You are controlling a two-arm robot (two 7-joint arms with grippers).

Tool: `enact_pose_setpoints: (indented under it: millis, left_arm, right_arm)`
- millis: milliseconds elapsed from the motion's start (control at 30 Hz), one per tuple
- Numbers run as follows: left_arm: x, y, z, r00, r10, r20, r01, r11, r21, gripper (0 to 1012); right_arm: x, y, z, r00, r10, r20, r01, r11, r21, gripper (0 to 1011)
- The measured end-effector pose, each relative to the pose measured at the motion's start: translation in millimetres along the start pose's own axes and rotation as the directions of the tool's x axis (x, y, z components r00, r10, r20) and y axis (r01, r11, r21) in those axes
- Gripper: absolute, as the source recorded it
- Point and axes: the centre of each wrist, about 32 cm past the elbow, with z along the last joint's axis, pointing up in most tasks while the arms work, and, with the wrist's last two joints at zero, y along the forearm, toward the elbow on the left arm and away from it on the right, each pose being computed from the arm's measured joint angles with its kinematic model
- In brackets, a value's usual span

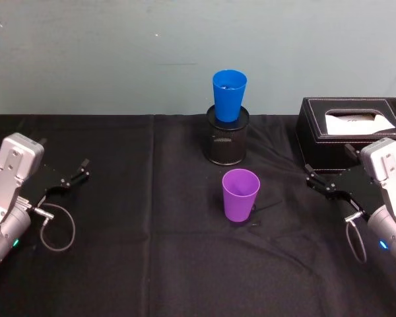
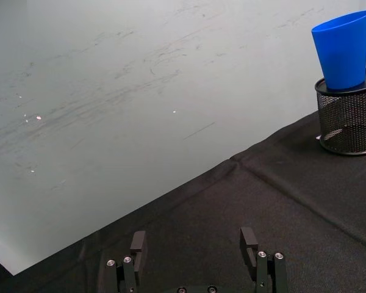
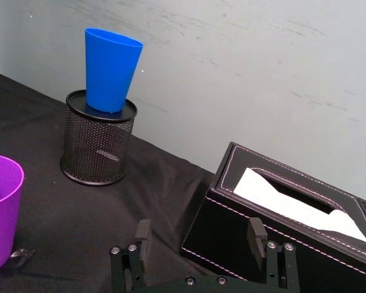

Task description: Pick up one cup with a gripper and tap it against the other cup.

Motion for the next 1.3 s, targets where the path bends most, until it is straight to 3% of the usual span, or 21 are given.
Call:
enact_pose_setpoints:
  millis: [1300]
  left_arm:
    - [0.0, 0.0, 0.0, 1.0000, 0.000, 0.000, 0.000, 1.0000, 0.000, 1000]
  right_arm:
    - [0.0, 0.0, 0.0, 1.000, 0.000, 0.000, 0.000, 1.000, 0.000, 1002]
